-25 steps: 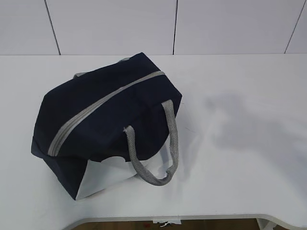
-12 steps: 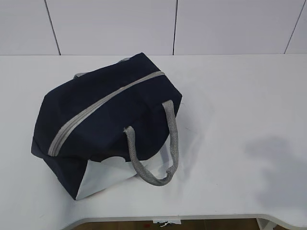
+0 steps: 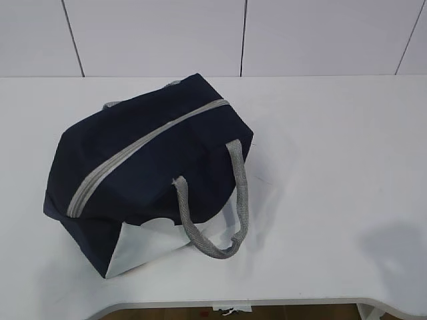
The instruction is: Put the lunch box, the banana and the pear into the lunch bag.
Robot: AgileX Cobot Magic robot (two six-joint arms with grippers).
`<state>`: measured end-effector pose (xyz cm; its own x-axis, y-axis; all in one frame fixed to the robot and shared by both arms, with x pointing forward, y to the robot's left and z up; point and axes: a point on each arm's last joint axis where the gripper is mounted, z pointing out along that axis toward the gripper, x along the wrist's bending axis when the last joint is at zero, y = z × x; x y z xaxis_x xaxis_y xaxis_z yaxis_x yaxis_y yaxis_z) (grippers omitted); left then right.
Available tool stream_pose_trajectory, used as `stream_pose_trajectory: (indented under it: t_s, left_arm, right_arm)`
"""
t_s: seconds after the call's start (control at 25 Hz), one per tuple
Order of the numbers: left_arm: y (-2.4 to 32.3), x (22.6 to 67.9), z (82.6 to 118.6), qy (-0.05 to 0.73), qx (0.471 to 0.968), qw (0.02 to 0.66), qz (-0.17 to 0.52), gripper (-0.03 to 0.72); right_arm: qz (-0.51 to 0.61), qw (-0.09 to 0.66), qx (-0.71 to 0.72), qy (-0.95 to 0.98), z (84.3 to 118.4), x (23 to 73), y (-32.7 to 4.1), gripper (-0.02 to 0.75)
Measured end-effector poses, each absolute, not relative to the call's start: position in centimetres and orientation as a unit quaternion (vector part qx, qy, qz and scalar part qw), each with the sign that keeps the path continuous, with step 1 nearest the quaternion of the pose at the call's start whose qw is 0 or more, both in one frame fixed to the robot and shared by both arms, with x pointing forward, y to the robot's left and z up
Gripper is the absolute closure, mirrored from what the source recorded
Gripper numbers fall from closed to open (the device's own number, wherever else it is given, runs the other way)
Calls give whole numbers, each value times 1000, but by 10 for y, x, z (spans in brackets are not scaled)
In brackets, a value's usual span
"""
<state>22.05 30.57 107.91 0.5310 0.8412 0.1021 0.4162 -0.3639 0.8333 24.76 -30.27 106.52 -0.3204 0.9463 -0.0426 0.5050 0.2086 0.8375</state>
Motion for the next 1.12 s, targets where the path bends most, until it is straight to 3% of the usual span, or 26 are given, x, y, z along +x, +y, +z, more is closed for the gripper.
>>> stream_pose_trajectory:
  t_s: [0.08, 0.28, 1.12]
  left_arm:
    - [306, 223, 1061, 402, 776, 396, 280, 445]
    - [303, 230, 1054, 400, 769, 407, 289, 445]
    - [305, 231, 1055, 425, 752, 409, 294, 446]
  right_arm:
    - [374, 292, 504, 722, 1059, 248, -303, 374]
    - [390, 303, 498, 713, 1058, 241, -305, 374]
    - [416, 267, 489, 719, 1046, 227, -301, 374]
